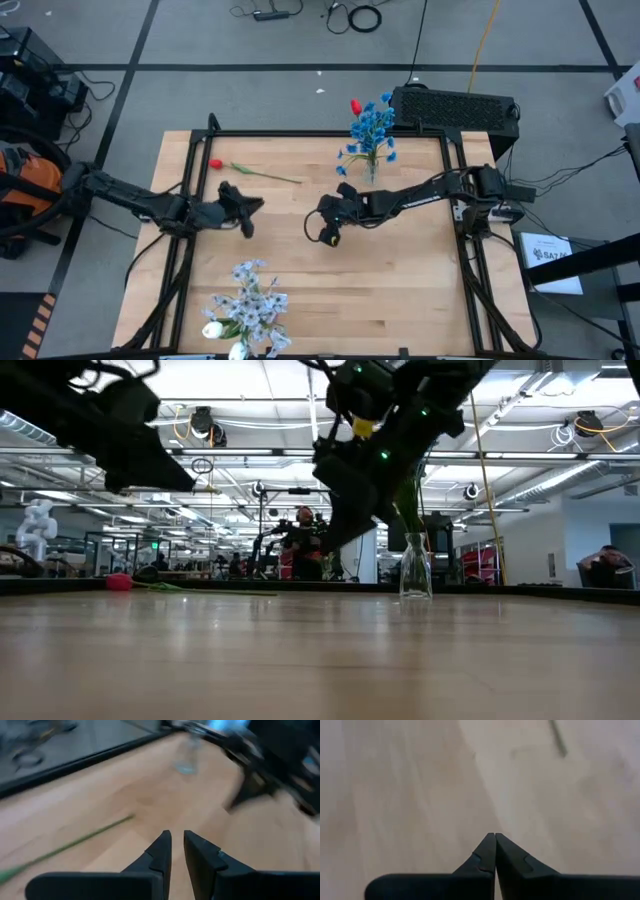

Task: Sort flowers into vase by color
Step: Put the red flowers into the transparent vase

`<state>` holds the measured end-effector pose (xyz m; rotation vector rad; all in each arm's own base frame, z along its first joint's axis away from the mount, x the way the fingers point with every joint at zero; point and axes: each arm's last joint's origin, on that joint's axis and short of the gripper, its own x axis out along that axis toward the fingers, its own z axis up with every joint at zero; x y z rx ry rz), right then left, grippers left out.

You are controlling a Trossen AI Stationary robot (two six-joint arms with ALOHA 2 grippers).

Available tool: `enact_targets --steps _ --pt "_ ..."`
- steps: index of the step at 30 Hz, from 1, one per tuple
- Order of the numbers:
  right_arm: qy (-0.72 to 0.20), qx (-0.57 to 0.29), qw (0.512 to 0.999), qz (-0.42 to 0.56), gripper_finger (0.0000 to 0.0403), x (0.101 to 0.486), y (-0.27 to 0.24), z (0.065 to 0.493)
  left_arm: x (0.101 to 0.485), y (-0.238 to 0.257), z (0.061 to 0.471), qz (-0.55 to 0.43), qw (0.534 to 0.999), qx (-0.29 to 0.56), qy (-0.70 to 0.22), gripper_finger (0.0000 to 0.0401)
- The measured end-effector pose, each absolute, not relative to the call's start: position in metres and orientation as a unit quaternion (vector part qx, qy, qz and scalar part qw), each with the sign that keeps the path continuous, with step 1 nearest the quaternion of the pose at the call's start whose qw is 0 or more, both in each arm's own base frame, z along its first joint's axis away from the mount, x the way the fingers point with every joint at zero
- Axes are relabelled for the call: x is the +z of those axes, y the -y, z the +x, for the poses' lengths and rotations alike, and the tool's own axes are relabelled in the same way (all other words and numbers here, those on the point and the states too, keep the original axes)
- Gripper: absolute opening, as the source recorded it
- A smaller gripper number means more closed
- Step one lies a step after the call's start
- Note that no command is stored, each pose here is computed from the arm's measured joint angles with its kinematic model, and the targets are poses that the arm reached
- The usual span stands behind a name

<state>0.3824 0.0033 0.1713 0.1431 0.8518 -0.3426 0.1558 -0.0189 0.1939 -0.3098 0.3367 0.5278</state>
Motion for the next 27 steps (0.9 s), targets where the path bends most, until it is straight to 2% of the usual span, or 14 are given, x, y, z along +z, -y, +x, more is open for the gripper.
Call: enact_targets --steps 5,10,18,23,27 --pt "-0.414 -0.167 0.89 0.091 0.0 0.154 -0.012 0.372 0.191 -0.01 0.159 -0.278 0.882 0.362 -0.117 0.0056" --pt "-0.426 -0.173 0.882 0.103 0.0 0.141 -0.015 0.363 0.189 -0.038 0.165 -0.385 0.819 0.414 -0.1 0.0051" --pt "-0.443 -0.184 0.87 0.114 0.0 0.13 -0.015 0.353 0.194 -0.076 0.179 -0.49 0.703 0.499 -0.126 0.0005" --pt "-0.443 -0.182 0.871 0.114 0.0 0.13 -0.016 0.353 0.191 -0.095 0.177 -0.53 0.654 0.53 -0.1 0.0021" --pt "-0.444 -0.177 0.872 0.111 0.0 0.13 -0.02 0.353 0.19 -0.106 0.172 -0.542 0.635 0.542 -0.092 0.0044"
